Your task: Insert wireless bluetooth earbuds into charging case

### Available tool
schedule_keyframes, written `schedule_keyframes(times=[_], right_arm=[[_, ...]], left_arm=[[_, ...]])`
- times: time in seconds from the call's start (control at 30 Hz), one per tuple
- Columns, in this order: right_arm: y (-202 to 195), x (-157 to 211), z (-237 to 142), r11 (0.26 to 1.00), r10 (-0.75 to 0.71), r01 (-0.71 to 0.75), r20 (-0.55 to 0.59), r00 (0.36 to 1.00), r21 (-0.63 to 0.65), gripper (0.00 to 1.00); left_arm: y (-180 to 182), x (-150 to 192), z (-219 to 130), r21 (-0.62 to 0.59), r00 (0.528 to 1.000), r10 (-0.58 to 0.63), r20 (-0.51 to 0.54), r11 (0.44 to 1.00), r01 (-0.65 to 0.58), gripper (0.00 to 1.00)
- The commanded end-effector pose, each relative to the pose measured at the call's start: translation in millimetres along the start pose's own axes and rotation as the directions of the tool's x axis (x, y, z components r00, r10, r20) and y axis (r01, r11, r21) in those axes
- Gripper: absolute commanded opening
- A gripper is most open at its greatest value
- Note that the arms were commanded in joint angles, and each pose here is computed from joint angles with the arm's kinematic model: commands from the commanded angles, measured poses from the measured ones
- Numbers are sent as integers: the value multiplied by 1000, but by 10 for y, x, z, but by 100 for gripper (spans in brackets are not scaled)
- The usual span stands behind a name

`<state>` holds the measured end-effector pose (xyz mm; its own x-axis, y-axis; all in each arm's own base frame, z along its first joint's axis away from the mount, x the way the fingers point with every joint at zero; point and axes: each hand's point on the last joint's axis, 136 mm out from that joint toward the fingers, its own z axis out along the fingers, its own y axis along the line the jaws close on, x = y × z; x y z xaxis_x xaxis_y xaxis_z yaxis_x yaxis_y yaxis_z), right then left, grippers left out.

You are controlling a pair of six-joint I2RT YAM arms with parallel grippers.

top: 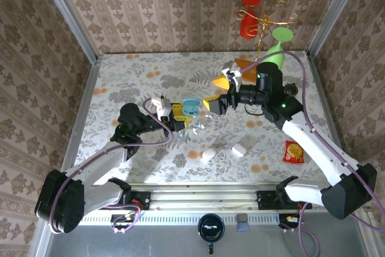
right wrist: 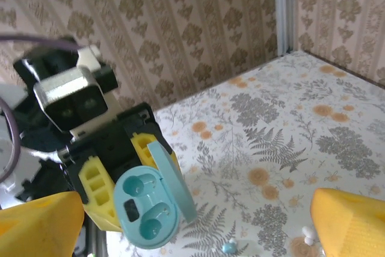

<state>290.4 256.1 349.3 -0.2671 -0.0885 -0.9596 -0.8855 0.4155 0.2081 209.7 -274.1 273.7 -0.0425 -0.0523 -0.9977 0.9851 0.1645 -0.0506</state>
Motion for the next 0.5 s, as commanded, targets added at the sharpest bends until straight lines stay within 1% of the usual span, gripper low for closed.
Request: schedule_keyframes(times=[0.0, 0.1, 0.2, 0.23, 0.27, 0.3, 0.37, 0.43, 0.47], right_arm=[[-53, -136, -93, 999, 20, -24, 97, 995, 32, 100], [-190, -35, -91, 992, 86, -94, 99, 991, 80, 100], [-434, 165, -95, 958, 193, -208, 91, 977, 197, 100], [-520, 243, -102, 935, 244, -258, 85, 966, 243, 96], [-598, 339, -105, 911, 291, -299, 72, 954, 282, 91], [-639, 433, -92, 897, 323, -324, 53, 945, 302, 88], [-712, 583, -55, 864, 391, -385, 48, 919, 326, 85], [-755, 743, -12, 841, 434, -420, 36, 900, 341, 84], [-800, 841, -3, 824, 453, -431, 30, 891, 367, 84]], left_arm=[[96, -158, -24, -87, 994, 76, 84, 994, -69, 24], [173, -146, -49, -143, 990, 112, 88, 985, -99, 23], [219, -144, -68, -171, 985, 142, 94, 977, -124, 24], [228, -134, -72, -172, 985, 143, 94, 977, -126, 24], [251, -120, -78, -174, 986, 137, 92, 978, -120, 24], [286, -111, -91, -183, 987, 132, 92, 977, -113, 24], [334, -100, -112, -187, 988, 124, 95, 977, -104, 24], [397, -96, -143, -202, 987, 121, 104, 975, -98, 24], [412, -106, -153, -203, 986, 120, 112, 975, -95, 24]])
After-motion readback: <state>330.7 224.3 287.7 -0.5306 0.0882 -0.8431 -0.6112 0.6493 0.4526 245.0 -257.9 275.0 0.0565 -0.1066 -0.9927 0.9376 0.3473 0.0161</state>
